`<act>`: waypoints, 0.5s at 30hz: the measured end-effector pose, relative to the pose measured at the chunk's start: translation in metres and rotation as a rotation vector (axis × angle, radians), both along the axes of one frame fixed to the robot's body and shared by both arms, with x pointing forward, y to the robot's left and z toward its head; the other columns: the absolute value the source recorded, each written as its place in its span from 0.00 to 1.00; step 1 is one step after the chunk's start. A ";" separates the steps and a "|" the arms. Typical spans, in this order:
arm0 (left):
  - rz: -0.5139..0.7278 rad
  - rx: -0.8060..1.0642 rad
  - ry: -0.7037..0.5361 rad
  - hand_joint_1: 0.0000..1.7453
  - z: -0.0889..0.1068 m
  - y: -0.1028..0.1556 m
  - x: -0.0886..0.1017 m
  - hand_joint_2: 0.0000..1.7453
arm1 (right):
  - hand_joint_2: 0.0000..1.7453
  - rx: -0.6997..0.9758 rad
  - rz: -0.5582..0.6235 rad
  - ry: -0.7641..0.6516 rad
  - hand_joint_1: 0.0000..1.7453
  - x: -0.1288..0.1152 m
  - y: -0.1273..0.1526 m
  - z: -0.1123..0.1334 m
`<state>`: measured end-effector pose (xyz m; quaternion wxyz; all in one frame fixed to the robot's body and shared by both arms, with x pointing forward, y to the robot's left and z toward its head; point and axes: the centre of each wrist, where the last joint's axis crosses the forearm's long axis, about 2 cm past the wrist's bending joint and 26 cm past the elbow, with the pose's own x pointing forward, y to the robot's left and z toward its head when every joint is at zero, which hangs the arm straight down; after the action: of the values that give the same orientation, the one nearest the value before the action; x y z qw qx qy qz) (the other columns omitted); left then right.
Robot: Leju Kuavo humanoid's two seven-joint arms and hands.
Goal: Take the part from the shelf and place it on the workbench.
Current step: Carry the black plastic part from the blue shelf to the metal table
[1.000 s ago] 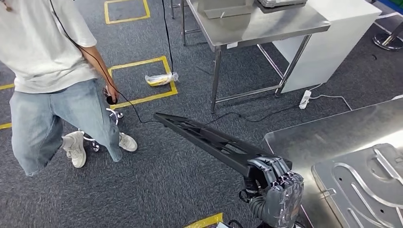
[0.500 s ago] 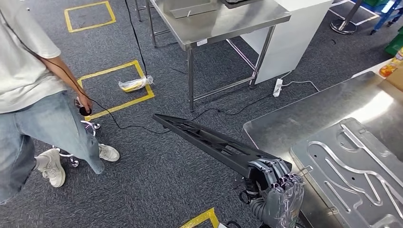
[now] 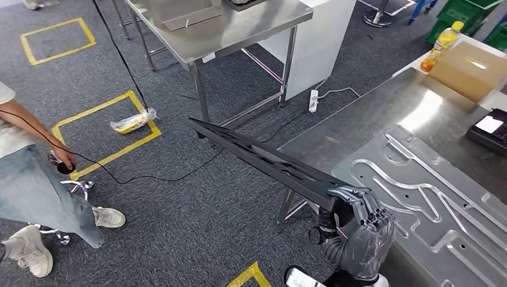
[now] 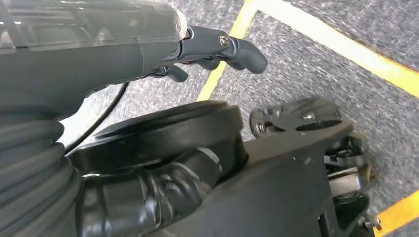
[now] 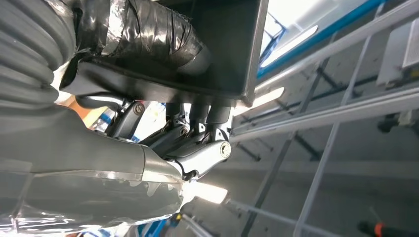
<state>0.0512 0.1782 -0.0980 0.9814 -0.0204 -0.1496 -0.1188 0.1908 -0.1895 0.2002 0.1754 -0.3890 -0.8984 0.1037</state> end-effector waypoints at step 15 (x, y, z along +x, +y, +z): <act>-0.007 -0.015 0.004 0.00 0.000 -0.004 -0.003 1.00 | 1.00 0.104 -0.047 -0.047 1.00 0.026 -0.019 0.009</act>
<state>0.0487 0.1746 -0.0976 0.9810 -0.0287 -0.1487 -0.1212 0.2170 -0.2090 0.2096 0.1768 -0.4027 -0.8970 0.0434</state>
